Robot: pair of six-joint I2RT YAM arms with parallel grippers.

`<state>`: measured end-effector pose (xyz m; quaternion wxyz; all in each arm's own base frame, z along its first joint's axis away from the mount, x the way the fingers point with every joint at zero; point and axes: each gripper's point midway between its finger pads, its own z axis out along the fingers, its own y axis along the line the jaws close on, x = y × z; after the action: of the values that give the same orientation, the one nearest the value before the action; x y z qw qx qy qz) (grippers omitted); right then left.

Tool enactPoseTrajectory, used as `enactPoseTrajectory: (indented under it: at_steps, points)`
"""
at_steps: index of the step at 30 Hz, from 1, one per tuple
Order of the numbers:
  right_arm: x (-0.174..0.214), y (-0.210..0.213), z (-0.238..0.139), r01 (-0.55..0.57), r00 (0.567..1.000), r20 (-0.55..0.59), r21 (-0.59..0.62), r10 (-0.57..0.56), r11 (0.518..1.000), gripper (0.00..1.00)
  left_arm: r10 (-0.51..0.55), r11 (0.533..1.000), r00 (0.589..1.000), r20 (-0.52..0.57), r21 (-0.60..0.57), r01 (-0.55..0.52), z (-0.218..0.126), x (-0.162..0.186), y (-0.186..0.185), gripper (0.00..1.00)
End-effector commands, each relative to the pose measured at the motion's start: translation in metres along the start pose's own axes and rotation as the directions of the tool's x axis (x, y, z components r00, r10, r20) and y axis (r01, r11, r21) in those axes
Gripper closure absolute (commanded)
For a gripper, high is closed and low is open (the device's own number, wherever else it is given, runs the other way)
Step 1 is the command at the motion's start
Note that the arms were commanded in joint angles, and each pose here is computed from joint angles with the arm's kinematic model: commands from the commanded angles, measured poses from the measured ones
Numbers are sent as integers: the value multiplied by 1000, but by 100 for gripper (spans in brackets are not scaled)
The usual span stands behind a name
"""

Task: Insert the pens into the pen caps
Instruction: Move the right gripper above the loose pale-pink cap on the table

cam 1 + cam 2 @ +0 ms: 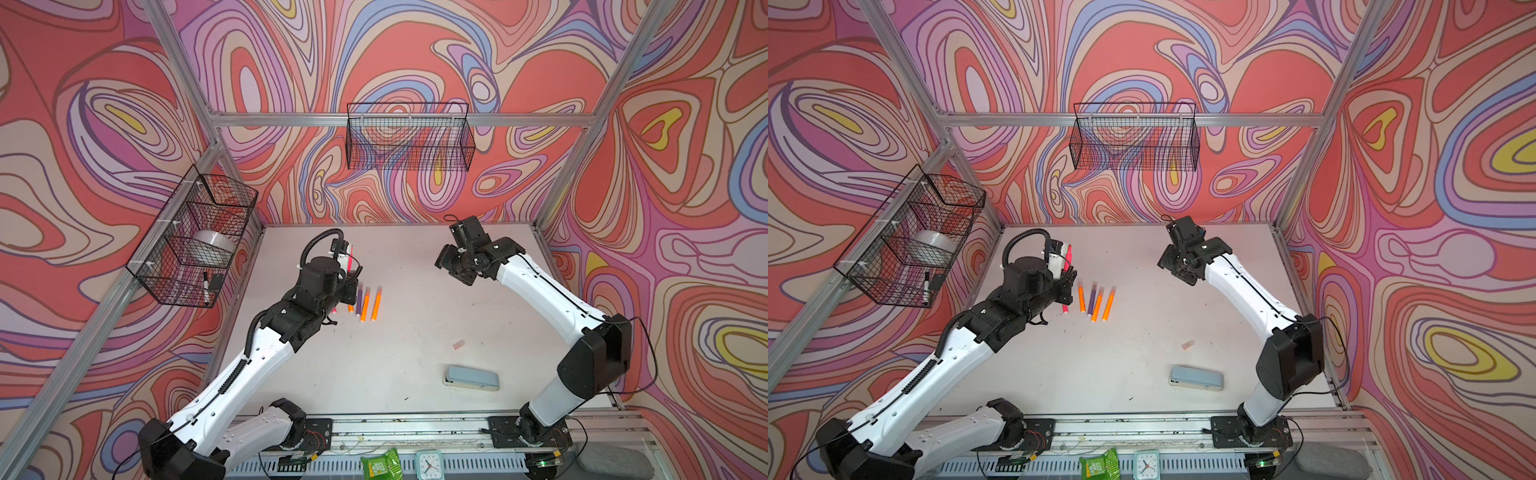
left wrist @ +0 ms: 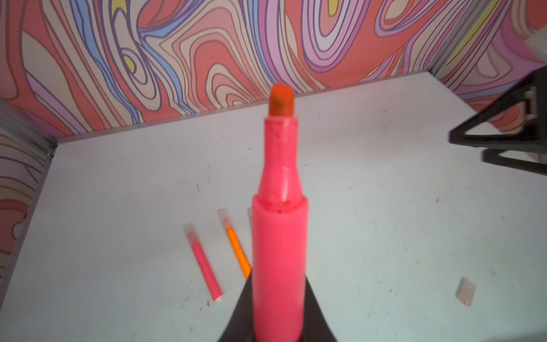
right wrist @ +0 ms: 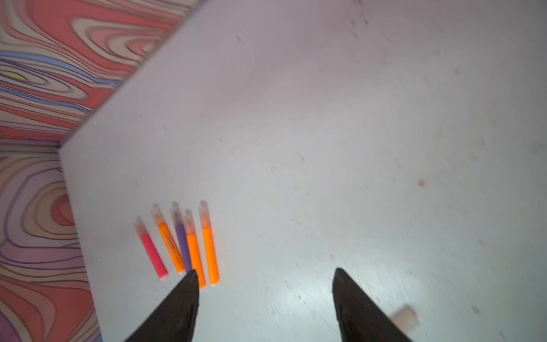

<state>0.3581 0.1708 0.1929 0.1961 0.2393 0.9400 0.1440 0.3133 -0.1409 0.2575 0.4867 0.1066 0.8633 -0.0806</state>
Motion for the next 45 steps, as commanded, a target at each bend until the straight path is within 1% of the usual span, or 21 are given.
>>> enactPoseTrajectory:
  at_steps: [1, 3, 5, 6, 7, 8, 10, 12, 14, 17, 19, 21, 23, 26, 30, 33, 38, 45]
  points:
    - [55, -60, -21, -59, 977, -191, 190, 96, 980, 29, 6, 1000, 995, -104, -19, -8, 5, 34, 6, 100]
    - [60, -64, -24, -46, 978, -190, 185, 82, 982, 28, 15, 999, 989, -148, 48, -7, 12, 43, -7, 100]
    - [66, -75, -16, -41, 975, -204, 219, 87, 975, 26, 77, 990, 979, -190, 130, -52, 19, 61, -20, 100]
    - [75, -85, -7, -43, 967, -232, 261, 106, 964, 28, 113, 985, 975, -194, 148, -85, 22, 65, -24, 100]
    - [85, -98, -2, -63, 954, -258, 330, 155, 942, 32, 126, 978, 971, -203, 191, -87, 20, 59, -33, 100]
    - [93, -106, -1, -81, 943, -271, 375, 193, 924, 34, 125, 976, 973, -193, 201, -86, 20, 53, -35, 100]
    - [108, -108, -2, -106, 927, -292, 398, 235, 911, 36, 154, 973, 969, -194, 202, -114, 18, 48, -35, 100]
    - [108, -106, -6, -117, 935, -266, 391, 234, 913, 33, 184, 973, 963, -199, 177, -149, 17, 50, -29, 100]
    - [109, -106, -3, -146, 928, -264, 391, 263, 909, 33, 208, 969, 954, -215, 177, -171, 16, 54, -26, 100]
    - [110, -92, 13, -154, 919, -288, 369, 271, 917, 39, 238, 960, 937, -257, 207, -188, 11, 54, -30, 100]
    - [111, -89, 25, -154, 920, -282, 379, 272, 913, 39, 229, 960, 931, -285, 226, -167, 8, 57, -33, 100]
    - [112, -87, 37, -175, 917, -275, 372, 288, 912, 40, 193, 963, 936, -295, 241, -123, 7, 60, -37, 100]
    - [110, -85, 49, -183, 923, -263, 346, 282, 920, 40, 169, 960, 941, -294, 267, -89, 4, 63, -42, 100]
    - [109, -94, 64, -154, 935, -245, 371, 256, 916, 43, 144, 959, 946, -290, 275, -62, 1, 64, -44, 100]
    - [109, -103, 68, -164, 943, -212, 378, 257, 911, 43, 128, 960, 944, -304, 276, -41, -3, 62, -45, 100]
    - [116, -119, 73, -177, 944, -190, 399, 270, 900, 43, 137, 947, 933, -332, 321, -25, -6, 67, -53, 100]
    - [120, -132, 79, -178, 949, -171, 401, 264, 899, 44, 122, 938, 938, -324, 347, -2, -13, 63, -58, 100]
    - [121, -141, 86, -212, 952, -128, 386, 280, 898, 51, 149, 934, 933, -327, 356, -24, -20, 56, -58, 100]
